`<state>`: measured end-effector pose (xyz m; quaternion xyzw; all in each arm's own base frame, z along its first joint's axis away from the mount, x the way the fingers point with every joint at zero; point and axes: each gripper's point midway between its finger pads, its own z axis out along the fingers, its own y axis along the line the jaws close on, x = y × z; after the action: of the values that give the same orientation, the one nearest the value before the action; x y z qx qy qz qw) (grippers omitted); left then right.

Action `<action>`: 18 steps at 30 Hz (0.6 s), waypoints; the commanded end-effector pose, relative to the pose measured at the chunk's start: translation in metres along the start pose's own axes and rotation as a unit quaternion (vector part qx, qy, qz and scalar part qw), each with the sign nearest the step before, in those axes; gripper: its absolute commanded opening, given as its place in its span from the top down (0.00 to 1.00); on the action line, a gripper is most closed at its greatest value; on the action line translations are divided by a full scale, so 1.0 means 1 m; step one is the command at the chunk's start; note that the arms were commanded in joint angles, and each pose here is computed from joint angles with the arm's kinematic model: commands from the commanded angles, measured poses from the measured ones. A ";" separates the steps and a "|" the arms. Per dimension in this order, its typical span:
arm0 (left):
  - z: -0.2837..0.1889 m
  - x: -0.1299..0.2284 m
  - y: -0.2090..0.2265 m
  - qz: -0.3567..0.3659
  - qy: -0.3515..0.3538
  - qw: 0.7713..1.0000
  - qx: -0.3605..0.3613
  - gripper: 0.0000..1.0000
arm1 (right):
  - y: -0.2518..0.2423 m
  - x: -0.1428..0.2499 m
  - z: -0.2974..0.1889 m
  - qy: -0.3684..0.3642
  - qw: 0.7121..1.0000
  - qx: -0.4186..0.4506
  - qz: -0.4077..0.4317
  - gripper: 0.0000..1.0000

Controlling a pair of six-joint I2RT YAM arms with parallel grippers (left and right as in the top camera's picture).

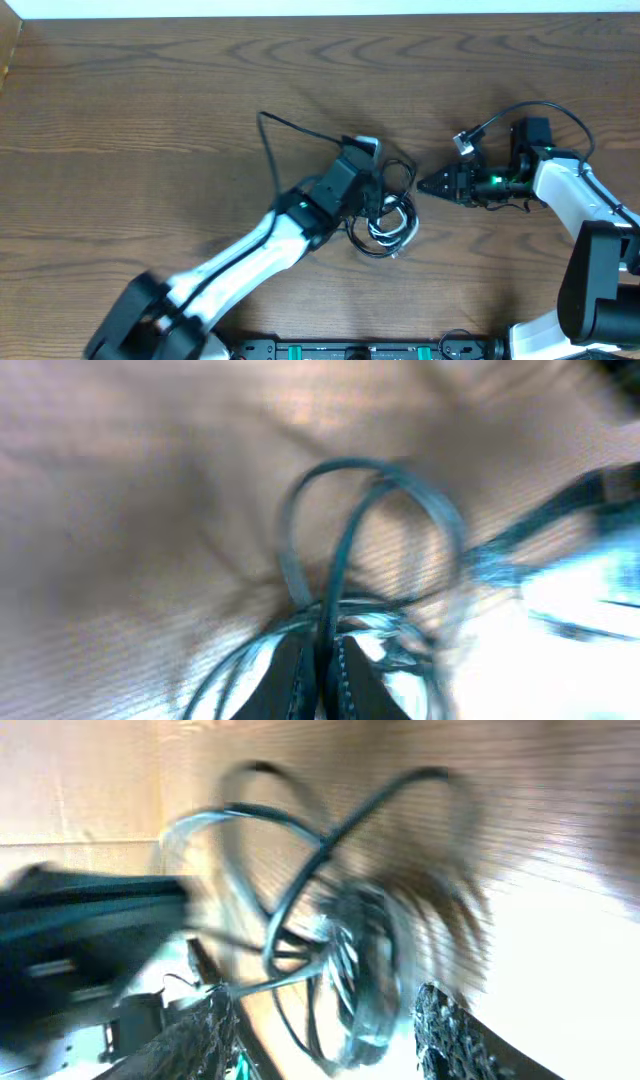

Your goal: Untangle cables

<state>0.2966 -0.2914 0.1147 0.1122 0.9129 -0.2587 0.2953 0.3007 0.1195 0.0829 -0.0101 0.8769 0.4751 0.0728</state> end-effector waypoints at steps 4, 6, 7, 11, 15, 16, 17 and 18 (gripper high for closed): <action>-0.059 -0.040 -0.027 0.018 -0.088 0.995 0.037 0.92 | -0.006 0.000 -0.003 -0.004 1.000 0.021 -0.014 0.44; -0.072 -0.046 -0.034 0.021 -0.103 0.993 0.050 0.92 | -0.005 0.000 -0.003 -0.004 1.000 0.021 -0.014 0.43; -0.078 -0.048 -0.038 0.022 -0.109 0.992 0.055 0.92 | -0.005 0.000 -0.003 -0.004 1.000 0.021 -0.014 0.43; -0.086 -0.042 -0.041 0.026 -0.102 0.993 0.057 0.92 | -0.005 0.000 -0.003 -0.003 1.000 0.021 -0.014 0.41; -0.076 -0.023 -0.029 0.025 -0.061 0.997 0.033 0.92 | -0.003 0.000 -0.003 -0.003 1.000 0.015 -0.025 0.34; -0.073 -0.019 -0.026 0.024 -0.051 0.998 0.027 0.92 | 0.000 0.000 -0.003 -0.004 0.999 0.006 -0.033 0.31; -0.070 -0.015 -0.023 0.024 -0.044 0.999 0.023 0.92 | 0.005 0.000 -0.003 -0.005 0.999 -0.008 -0.044 0.29; -0.067 -0.012 -0.021 0.023 -0.036 0.999 0.018 0.92 | 0.010 0.001 -0.003 -0.005 0.998 -0.023 -0.055 0.28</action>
<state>0.2654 -0.2750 0.1872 0.1216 0.8875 -0.2885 0.3381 0.3002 0.1153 0.0784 -0.0227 0.8842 0.4599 0.0790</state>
